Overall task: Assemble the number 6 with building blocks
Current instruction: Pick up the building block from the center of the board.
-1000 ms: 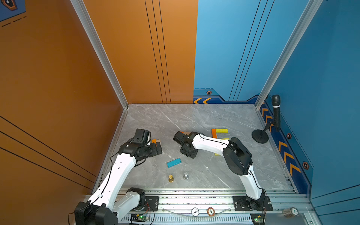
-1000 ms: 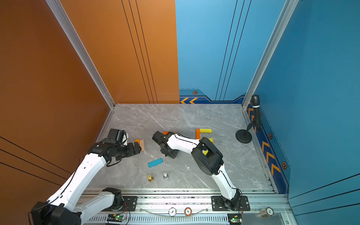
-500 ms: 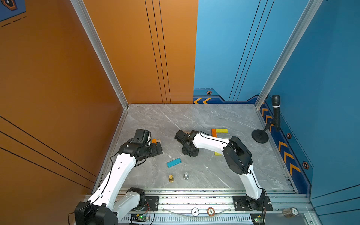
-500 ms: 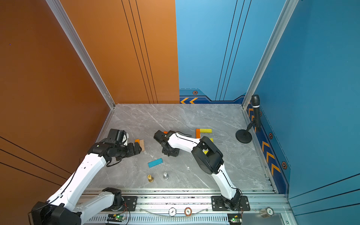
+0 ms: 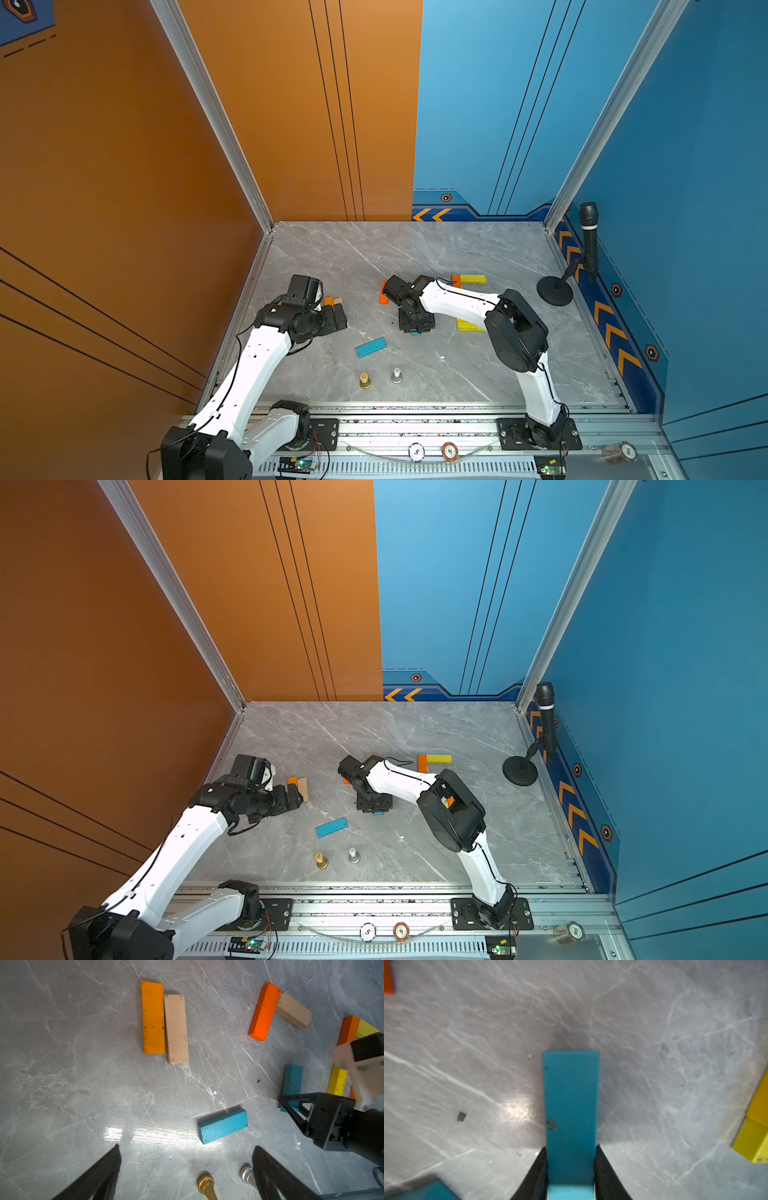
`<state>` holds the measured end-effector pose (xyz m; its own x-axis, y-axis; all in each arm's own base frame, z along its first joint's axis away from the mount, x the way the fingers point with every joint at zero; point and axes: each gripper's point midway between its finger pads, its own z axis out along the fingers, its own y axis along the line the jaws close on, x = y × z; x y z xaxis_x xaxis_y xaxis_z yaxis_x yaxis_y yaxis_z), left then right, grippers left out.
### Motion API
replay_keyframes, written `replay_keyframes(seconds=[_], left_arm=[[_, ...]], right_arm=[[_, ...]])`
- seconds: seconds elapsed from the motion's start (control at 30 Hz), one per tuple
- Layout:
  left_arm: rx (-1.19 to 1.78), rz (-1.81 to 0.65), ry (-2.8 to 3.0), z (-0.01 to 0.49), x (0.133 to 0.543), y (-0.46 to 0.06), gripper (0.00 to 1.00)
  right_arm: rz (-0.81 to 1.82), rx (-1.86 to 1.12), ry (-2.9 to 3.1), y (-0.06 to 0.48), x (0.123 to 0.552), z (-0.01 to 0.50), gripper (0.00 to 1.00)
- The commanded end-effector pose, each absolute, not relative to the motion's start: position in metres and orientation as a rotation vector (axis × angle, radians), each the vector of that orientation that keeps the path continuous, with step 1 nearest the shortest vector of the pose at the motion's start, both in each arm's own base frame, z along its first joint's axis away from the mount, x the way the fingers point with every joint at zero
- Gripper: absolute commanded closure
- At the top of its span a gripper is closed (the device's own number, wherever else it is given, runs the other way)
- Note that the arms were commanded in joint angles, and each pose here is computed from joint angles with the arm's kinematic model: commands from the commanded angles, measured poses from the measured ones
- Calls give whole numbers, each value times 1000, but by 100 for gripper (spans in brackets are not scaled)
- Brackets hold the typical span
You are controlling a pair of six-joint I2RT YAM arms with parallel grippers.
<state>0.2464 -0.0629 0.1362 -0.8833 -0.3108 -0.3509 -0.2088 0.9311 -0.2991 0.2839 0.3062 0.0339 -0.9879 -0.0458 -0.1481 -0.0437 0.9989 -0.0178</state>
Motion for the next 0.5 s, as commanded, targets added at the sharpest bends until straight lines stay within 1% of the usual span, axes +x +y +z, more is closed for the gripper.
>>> replay_keyframes(seconds=[0.0, 0.17, 0.2, 0.47], left_arm=[[-356, -379, 2700, 134, 247, -67, 2], [-358, -387, 2699, 134, 247, -67, 2], [-359, -388, 2699, 134, 247, -67, 2], [-362, -397, 2690, 136, 247, -67, 2]], right_arm=[[53, -112, 2971, 323, 276, 52, 64], [147, -68, 2962, 350, 266, 60, 64], [132, -58, 2981, 353, 263, 49, 64], [202, -15, 2979, 383, 260, 44, 64]])
